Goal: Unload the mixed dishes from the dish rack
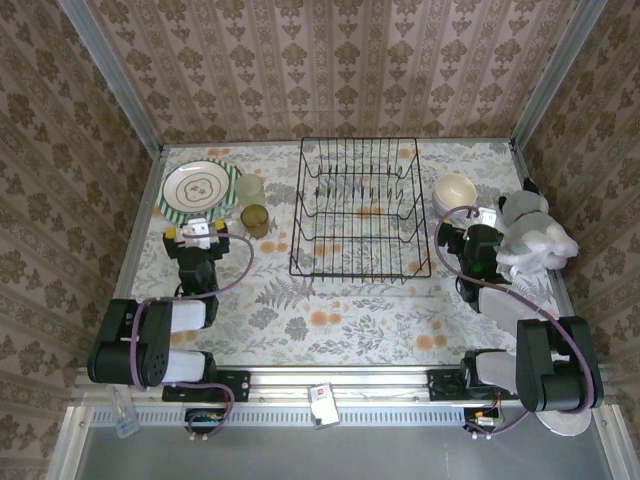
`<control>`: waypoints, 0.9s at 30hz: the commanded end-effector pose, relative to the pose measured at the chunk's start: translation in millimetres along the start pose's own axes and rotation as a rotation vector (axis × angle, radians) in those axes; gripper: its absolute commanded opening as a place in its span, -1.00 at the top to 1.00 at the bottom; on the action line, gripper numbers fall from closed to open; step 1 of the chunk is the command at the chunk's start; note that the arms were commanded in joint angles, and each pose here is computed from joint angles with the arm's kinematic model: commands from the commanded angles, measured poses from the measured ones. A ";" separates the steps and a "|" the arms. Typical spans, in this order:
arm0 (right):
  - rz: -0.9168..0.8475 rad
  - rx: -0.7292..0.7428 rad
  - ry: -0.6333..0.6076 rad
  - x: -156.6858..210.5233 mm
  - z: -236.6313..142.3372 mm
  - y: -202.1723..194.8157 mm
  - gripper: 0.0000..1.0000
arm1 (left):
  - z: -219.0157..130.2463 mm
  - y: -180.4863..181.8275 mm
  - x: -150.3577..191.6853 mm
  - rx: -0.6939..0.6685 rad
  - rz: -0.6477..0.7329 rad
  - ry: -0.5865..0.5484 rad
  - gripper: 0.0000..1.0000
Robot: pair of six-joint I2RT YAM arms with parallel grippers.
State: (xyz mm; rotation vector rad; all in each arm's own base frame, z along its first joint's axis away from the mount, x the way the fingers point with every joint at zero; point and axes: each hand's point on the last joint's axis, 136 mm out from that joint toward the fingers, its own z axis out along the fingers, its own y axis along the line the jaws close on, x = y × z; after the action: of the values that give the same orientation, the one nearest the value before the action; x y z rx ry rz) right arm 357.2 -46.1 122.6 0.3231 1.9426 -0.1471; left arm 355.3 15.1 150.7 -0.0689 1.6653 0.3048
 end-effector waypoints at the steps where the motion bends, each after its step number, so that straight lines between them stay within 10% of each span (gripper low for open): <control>1: 0.011 -0.023 -0.010 0.0 -0.1 2.5 -1.00 | 1.5 6.9 11.1 -0.052 -0.009 0.060 -1.00; 27: -0.027 -0.049 -0.071 -12.7 16.2 11.6 -1.00 | 16.3 -9.2 20.2 -0.055 0.075 0.072 -1.00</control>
State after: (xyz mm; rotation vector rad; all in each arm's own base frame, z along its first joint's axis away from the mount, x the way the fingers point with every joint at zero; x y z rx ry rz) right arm 366.9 -43.3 111.2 0.2828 1.9376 -0.1469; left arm 368.1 18.0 126.2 -0.0958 1.7413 0.4168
